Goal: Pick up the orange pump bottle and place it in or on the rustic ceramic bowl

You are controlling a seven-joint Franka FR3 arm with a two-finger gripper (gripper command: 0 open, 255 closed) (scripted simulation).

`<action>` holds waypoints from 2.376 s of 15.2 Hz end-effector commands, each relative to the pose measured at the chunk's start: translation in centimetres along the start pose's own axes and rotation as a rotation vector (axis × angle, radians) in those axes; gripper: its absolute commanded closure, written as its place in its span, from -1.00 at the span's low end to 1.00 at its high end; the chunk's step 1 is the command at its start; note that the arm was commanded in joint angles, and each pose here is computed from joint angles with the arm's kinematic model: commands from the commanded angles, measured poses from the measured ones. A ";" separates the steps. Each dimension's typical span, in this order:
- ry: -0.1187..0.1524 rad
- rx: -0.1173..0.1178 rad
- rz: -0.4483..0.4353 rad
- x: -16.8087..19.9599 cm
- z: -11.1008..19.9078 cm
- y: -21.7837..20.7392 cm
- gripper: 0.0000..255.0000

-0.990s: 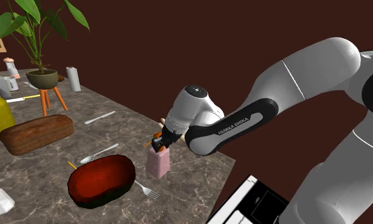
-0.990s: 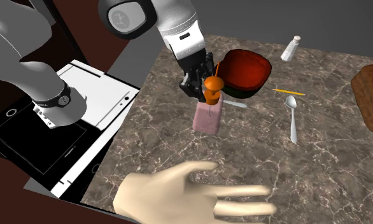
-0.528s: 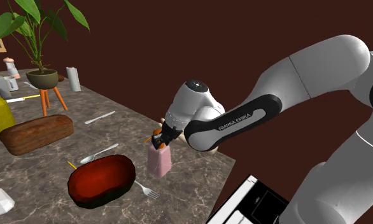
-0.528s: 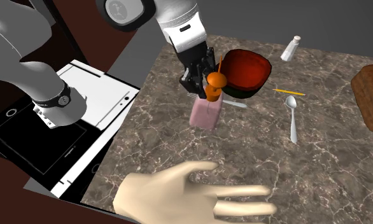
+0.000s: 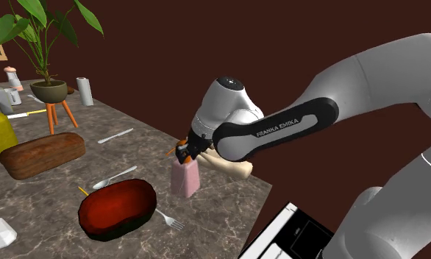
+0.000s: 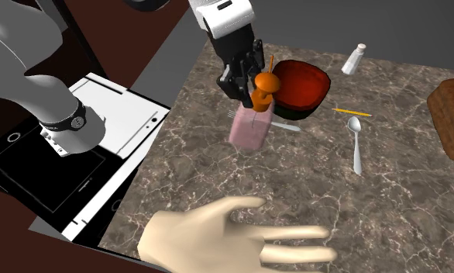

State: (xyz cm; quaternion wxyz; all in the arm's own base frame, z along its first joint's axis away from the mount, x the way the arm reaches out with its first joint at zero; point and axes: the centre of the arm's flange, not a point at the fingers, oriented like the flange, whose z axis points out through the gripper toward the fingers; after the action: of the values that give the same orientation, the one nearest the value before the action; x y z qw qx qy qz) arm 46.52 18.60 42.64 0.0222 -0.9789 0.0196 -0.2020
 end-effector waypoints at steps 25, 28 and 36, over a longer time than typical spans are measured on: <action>-0.001 0.000 0.000 5.7 -11.0 -5.6 1.00; -0.001 0.000 0.000 6.6 -11.4 -9.4 1.00; -0.001 0.000 0.000 9.1 -12.7 -19.6 1.00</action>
State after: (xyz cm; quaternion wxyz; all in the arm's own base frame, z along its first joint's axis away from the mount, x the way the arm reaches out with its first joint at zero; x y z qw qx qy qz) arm 50.32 36.14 58.61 0.0226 -0.9791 0.0183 -0.2015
